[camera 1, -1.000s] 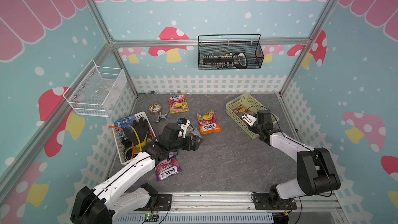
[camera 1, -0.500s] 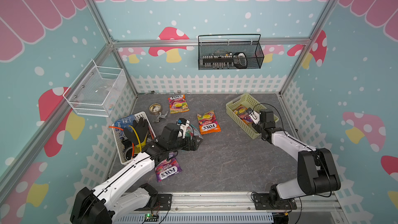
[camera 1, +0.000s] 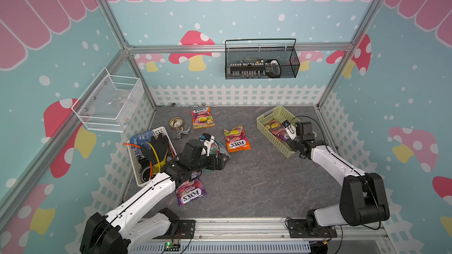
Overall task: Put the candies in the basket
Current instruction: Place the candy in the basket.
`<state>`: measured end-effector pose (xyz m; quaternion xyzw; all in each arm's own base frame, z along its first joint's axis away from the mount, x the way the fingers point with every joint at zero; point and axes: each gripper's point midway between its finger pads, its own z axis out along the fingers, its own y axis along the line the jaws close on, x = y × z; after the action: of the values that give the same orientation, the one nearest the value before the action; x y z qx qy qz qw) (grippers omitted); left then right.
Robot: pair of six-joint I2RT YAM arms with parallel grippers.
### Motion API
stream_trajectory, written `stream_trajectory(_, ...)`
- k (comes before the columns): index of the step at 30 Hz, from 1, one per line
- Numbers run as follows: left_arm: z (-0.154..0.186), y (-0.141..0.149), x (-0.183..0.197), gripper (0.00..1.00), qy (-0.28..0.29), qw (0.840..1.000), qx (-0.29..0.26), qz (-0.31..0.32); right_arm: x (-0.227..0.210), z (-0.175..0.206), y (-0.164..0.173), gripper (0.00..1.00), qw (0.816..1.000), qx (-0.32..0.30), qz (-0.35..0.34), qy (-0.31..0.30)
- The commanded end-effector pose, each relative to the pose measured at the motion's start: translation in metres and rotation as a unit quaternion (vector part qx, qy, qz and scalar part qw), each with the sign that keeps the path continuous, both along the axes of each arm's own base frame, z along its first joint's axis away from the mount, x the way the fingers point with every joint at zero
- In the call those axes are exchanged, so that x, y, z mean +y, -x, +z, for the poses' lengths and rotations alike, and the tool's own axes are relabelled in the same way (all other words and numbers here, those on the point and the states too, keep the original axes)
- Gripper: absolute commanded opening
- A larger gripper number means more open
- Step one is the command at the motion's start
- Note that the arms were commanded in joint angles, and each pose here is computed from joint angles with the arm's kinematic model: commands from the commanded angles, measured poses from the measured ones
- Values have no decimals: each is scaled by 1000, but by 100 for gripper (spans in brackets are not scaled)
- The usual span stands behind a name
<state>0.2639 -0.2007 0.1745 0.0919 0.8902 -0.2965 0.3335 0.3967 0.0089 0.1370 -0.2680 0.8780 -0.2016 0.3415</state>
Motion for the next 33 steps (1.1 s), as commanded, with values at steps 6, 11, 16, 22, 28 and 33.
stream_trajectory(6,5,-5,11,99,-4,1000,-20,21,11,16,2,67,996,-31,-21,-75)
stream_trajectory(11,3,-4,11,99,-4,1000,-18,21,8,13,2,67,995,-38,-42,-84)
stream_trajectory(16,1,-10,20,99,-11,999,-17,48,30,29,-3,67,982,-52,-54,-175)
stream_trajectory(22,-20,-30,60,99,-2,988,32,150,81,68,14,99,940,-90,-37,-328)
stream_trajectory(28,-35,-38,79,84,10,982,56,179,133,87,38,98,861,-27,-28,-508)
stream_trajectory(33,-44,-36,72,57,48,982,67,168,194,60,52,99,844,30,-3,-535)
